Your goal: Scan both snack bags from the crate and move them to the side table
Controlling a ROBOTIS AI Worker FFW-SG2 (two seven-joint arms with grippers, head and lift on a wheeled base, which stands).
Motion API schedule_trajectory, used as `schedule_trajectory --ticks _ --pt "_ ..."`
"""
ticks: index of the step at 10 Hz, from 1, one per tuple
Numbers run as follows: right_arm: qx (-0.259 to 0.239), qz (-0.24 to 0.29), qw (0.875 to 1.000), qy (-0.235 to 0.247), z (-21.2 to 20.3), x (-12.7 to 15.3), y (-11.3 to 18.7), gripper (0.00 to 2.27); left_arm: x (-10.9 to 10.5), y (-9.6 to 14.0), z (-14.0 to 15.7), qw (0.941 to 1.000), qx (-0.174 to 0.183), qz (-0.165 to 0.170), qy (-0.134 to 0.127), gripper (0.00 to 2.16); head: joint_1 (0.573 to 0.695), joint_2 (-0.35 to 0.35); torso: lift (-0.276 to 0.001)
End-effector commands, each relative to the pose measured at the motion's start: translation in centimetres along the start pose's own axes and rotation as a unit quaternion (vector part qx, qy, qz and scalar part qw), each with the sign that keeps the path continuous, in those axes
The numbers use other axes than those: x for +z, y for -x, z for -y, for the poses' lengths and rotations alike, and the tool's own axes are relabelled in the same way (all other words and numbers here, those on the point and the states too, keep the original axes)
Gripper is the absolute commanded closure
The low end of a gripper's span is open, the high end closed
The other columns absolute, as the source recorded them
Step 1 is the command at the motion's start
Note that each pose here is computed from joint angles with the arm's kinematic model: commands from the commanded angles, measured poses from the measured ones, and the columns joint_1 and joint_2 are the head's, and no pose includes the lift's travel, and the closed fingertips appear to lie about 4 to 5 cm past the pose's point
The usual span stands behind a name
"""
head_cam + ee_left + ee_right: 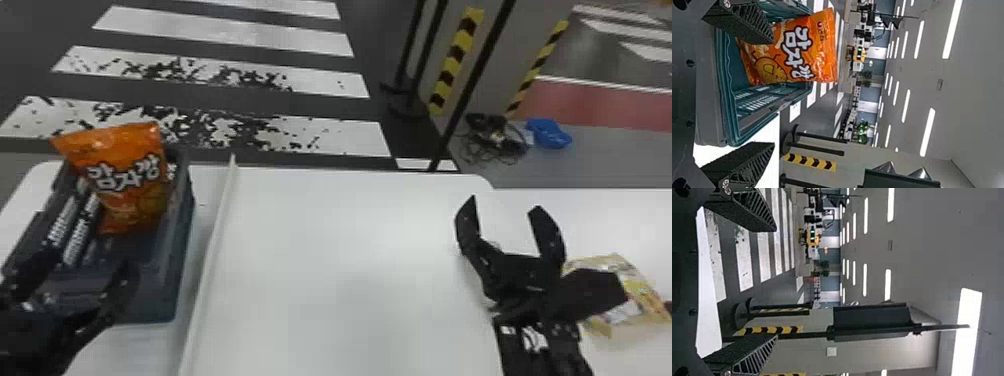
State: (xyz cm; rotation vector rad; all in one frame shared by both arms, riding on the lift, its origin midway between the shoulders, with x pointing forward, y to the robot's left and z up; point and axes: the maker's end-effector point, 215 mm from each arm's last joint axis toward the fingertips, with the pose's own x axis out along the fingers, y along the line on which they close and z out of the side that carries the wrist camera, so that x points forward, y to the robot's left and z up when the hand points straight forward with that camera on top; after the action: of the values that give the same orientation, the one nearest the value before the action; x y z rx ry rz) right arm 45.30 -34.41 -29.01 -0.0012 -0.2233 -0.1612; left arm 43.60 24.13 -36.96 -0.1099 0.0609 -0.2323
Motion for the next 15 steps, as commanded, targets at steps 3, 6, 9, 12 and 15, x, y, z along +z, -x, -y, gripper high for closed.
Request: schedule_trajectory --ticks 3,6,9,12,15 --pt "0.058 -0.018 0.998 -0.006 -8.2 -2.6 3.5 0.05 -0.2 0.0 0.1 1.0 0.002 -0.001 0.001 0.08 0.695 -0.074 -0.099" --pt "0.064 -0.046 0.997 -0.003 -10.4 -5.6 5.3 0.05 -0.6 0.0 0.8 1.0 0.001 -0.003 0.002 0.08 0.695 -0.018 -0.099" --pt "0.068 -0.067 0.995 0.011 -10.9 -7.4 6.8 0.05 -0.1 0.1 1.6 1.0 0.0 0.007 -0.003 0.08 0.695 0.002 -0.099" --pt "0.059 -0.077 0.995 0.012 -9.8 -8.2 7.3 0.05 2.6 0.3 2.5 0.9994 -0.019 0.027 -0.009 0.07 0.695 -0.006 -0.099" --pt "0.056 -0.083 0.995 0.012 -9.5 -8.7 7.4 0.05 5.9 0.0 -0.6 0.9986 -0.011 0.04 -0.032 0.08 0.695 -0.01 -0.099"
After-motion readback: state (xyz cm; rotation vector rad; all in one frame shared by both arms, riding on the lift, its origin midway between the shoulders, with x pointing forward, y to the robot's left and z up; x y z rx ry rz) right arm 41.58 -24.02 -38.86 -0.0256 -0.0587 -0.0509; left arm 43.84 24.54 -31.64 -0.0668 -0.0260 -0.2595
